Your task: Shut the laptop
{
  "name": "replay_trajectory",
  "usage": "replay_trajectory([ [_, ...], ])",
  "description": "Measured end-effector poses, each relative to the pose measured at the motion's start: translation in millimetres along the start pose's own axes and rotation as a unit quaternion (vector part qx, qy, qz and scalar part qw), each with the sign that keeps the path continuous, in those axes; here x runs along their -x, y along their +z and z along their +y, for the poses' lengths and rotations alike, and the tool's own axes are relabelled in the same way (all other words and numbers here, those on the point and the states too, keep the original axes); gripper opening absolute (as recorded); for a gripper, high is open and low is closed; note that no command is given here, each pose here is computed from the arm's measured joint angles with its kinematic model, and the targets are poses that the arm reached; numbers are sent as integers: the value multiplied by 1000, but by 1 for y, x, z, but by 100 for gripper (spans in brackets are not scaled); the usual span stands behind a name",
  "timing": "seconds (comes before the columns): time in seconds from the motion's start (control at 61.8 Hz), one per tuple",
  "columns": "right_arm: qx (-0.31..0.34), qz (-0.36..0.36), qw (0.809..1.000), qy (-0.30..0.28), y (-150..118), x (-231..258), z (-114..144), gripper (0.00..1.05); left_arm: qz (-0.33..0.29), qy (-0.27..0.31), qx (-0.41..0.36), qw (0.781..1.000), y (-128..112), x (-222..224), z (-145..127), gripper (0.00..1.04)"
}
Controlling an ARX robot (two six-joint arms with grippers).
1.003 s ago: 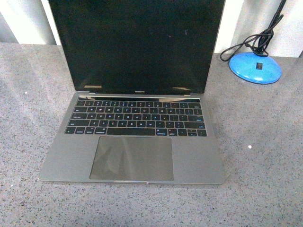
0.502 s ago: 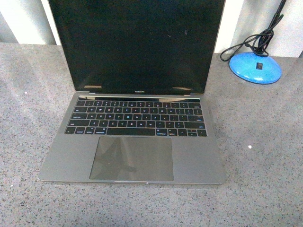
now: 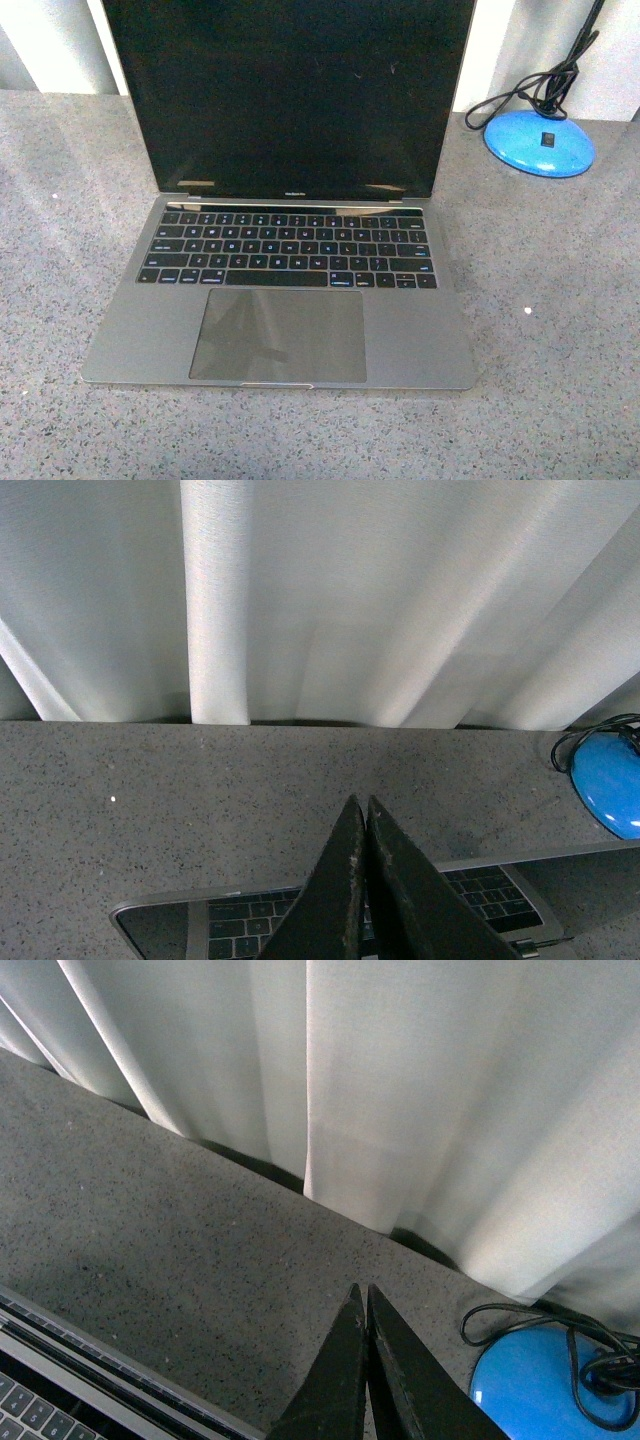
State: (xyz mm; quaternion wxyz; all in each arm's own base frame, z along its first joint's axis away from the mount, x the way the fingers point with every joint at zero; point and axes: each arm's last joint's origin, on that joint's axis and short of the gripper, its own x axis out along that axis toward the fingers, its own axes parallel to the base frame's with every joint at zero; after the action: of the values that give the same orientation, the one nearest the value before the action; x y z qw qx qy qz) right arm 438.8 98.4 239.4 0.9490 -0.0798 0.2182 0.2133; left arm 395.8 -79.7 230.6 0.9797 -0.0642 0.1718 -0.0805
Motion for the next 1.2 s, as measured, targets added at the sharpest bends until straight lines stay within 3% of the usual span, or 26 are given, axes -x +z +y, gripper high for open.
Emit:
replay_trajectory([
  [0.372,14,2,1000,19,2,-15,8,1,16,4,-3,1000,-11,-7,3,4],
  [0.842,10,1,1000,30,6,-24,20,1,26,11,-10,1000,-8,-12,7,4],
  [1.198,-9,16,1000,20,-12,-21,30,1,39,22,-6,999,-4,-6,16,4],
])
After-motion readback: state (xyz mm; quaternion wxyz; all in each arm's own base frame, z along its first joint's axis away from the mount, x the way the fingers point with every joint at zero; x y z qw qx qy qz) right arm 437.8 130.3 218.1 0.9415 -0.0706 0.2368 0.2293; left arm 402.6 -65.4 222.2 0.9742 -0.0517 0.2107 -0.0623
